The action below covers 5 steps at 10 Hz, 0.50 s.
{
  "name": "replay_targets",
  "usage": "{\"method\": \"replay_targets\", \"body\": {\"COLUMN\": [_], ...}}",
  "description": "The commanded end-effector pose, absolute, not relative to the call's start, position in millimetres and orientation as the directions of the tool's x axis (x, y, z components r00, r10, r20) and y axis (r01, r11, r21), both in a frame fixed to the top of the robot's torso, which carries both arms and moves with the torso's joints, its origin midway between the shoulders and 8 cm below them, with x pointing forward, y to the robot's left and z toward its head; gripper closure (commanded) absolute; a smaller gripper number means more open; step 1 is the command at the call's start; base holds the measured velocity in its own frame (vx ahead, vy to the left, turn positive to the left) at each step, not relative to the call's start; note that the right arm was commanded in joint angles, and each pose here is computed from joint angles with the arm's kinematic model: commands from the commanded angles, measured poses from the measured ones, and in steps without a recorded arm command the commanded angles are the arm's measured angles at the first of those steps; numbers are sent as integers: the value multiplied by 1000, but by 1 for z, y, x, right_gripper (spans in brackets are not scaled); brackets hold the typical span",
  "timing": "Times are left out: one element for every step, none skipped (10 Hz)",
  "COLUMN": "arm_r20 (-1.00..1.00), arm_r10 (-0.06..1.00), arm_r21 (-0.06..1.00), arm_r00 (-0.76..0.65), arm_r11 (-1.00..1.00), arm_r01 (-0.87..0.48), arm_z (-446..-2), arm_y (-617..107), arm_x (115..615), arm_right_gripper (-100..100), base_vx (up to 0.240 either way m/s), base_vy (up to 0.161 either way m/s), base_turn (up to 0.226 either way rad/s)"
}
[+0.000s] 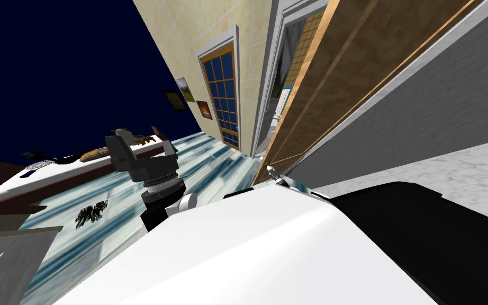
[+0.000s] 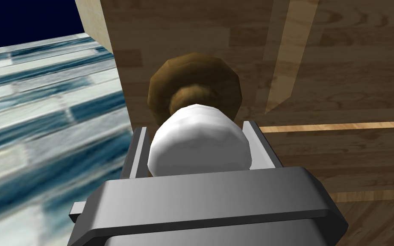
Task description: Pull the door open
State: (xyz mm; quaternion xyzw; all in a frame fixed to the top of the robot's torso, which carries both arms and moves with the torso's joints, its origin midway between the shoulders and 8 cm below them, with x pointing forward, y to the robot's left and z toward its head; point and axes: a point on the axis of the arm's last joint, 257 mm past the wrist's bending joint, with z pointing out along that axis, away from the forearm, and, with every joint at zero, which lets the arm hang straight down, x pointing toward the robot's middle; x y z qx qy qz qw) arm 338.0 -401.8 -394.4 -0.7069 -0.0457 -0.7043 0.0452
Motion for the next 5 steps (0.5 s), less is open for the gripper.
{"method": "replay_targets", "body": {"arm_r20": [1000,1000,1000,1000,1000], "arm_r10": [0,2,1,1,1], "arm_r21": [0,2,1,1,1], "arm_r00": [0,1,4,3,3], "arm_r11": [-990,-990,-990,-989,-989], "arm_r01": [144,138,144,145,149], "arm_z": [-392,-393,-394,-394,-394], "arm_y": [-405,-403,-404,-405,-406], "arm_x": [330,334,328,327,323], "arm_right_gripper": [100,100,100,100,100], "base_vx": [-212,-93,-143,-181,-168], "base_vy": [-43,-16,-65,-84,-73], "base_turn": [109,15,152,146,168]}}
